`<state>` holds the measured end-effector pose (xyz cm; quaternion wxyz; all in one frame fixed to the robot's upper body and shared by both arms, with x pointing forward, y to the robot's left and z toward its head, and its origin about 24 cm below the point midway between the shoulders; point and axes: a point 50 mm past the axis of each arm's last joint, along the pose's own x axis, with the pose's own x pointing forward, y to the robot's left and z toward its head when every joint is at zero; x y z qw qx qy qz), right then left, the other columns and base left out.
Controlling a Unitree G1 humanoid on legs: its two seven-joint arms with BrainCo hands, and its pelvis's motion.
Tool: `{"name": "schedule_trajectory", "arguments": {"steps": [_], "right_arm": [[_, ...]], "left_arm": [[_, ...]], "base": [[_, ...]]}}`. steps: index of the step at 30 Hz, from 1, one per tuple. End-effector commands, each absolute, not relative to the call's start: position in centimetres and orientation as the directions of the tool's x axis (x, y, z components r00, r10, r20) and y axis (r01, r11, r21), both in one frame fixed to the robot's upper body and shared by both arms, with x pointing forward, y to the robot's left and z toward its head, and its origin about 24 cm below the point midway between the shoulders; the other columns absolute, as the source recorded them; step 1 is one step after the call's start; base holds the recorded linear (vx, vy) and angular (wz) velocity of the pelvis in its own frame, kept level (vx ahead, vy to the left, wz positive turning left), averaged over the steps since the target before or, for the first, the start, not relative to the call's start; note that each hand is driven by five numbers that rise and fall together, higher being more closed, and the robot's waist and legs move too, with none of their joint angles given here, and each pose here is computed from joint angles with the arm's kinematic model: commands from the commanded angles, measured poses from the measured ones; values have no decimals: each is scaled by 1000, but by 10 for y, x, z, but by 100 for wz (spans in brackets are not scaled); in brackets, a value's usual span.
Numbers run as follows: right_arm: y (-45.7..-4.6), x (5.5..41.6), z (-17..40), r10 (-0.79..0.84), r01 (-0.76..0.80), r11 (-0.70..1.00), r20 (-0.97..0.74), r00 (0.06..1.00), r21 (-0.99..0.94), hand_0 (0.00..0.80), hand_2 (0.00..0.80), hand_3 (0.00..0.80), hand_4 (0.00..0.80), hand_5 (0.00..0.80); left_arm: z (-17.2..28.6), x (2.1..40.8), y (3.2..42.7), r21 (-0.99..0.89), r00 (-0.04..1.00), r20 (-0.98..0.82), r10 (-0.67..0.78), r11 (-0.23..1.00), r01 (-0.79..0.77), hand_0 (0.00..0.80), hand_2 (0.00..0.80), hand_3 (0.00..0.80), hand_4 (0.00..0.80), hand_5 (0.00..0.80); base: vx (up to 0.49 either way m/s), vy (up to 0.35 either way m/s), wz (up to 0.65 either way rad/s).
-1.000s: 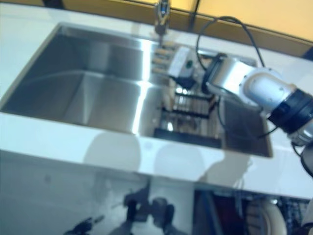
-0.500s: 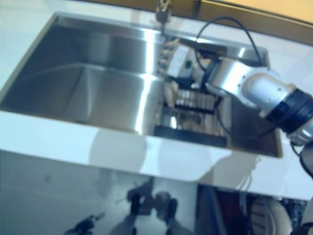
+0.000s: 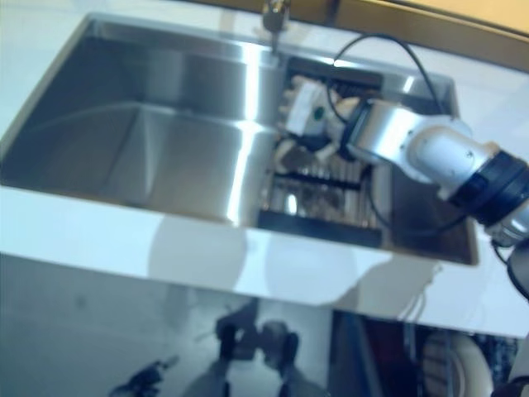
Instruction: Take plates into dishwasher
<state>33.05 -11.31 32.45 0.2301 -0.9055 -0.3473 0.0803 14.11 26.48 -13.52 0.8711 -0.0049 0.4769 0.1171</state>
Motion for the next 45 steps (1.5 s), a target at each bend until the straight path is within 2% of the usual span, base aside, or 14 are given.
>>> {"name": "schedule_trajectory", "arguments": {"steps": [1,18,24,30,35,45], "right_arm": [[-117,328,352,657,636,-659,104,746,-402,800,800,800,800,800],[-172,329,395,534,665,-625,398,746,-409,800,800,800,800,800],[-201,326,409,416,644,-597,502,758,-479,800,800,800,800,800],[-244,317,411,280,589,-609,550,787,-532,800,800,800,800,800],[-298,301,413,116,540,-607,607,787,-584,800,800,800,800,800],[-371,262,400,-96,472,-540,608,788,-697,800,800,800,800,800]], "left_arm": [[-133,143,271,115,525,-821,226,965,-236,0,0,0,0,0],[-140,125,272,138,454,-859,236,961,-238,0,0,0,0,0],[-146,113,267,141,416,-882,222,966,-218,0,0,0,0,0],[-152,97,260,125,379,-905,195,972,-201,0,0,0,0,0],[-154,85,262,124,348,-920,182,976,-181,0,0,0,0,0],[-155,86,258,114,344,-925,158,983,-147,0,0,0,0,0]], "base": [[0,0,0],[-3,-17,-7],[25,-35,-31],[53,-26,-32],[14,-51,-18],[-5,-64,-22]]}}
